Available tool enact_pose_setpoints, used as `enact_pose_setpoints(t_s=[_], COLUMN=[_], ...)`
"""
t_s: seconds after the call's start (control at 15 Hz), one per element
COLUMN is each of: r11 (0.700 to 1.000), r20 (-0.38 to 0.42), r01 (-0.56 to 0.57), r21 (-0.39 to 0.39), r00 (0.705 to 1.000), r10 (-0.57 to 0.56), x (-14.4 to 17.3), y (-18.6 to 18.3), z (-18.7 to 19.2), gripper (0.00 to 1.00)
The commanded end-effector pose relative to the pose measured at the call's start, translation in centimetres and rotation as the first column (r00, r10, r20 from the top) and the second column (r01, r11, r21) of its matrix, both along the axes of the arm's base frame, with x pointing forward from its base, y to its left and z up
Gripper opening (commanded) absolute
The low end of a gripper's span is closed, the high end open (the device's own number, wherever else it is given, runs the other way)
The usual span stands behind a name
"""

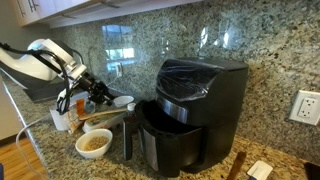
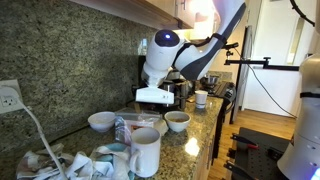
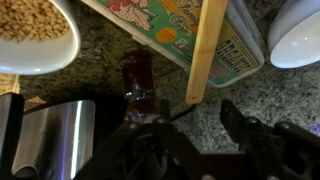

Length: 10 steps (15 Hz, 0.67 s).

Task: Use the wooden spoon to mix the contents of the white bowl

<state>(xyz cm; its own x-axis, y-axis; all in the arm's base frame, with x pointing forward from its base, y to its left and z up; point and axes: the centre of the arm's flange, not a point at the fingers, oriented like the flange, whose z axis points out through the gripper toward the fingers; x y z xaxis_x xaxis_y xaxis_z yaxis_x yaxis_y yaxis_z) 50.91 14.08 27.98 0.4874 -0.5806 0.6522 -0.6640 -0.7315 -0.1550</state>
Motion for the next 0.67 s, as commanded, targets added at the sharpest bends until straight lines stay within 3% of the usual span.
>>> enact_pose_setpoints(t_s=[0.0, 0.13, 0.6], r11=[0.999, 0.997, 0.990], r20=[-0.048, -0.103, -0.255], r01=[-0.048, -0.076, -0.144], r21=[0.000, -0.005, 0.005], r00=[0.998, 0.992, 0.957], r10=[0.048, 0.075, 0.141], x=[0.6, 0.7, 2.5], y=[-0.1, -0.7, -5.6], z=[-0.5, -0.9, 2.8], gripper=[0.88, 0.99, 1.00])
